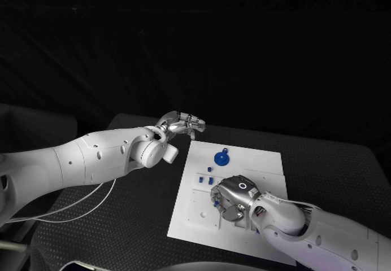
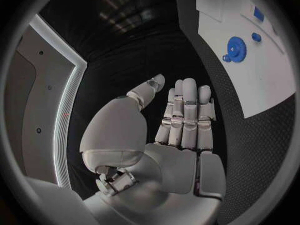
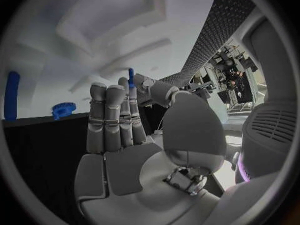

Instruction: Assemble the parts on the task board

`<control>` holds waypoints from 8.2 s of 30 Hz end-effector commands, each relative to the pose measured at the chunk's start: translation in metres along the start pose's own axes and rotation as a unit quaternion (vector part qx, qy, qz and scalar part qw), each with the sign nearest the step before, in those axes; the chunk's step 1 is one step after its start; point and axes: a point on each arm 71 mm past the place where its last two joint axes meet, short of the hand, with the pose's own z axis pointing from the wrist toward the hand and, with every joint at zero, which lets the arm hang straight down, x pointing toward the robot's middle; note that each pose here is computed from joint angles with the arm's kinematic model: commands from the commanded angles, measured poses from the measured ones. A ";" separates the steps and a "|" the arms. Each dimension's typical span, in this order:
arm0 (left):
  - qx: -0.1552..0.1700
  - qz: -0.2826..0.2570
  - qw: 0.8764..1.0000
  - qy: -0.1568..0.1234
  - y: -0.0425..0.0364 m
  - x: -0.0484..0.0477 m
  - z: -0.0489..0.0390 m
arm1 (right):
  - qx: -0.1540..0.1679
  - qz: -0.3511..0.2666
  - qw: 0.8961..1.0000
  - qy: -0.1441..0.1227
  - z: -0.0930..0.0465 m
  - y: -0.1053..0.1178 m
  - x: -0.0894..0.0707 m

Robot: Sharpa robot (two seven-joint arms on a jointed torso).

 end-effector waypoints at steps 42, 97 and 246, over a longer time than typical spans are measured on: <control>0.005 -0.005 1.000 0.000 -0.0012 -0.0012 -0.0002 | 0.004 -0.031 1.000 0.003 0.000 -0.001 0.005; 0.000 -0.005 1.000 0.001 -0.0004 -0.0027 -0.0012 | 0.023 0.001 0.999 -0.040 -0.011 -0.005 -0.003; 0.000 -0.009 1.000 0.010 -0.0011 0.0051 0.0031 | -0.037 0.020 0.999 0.031 0.011 0.037 -0.008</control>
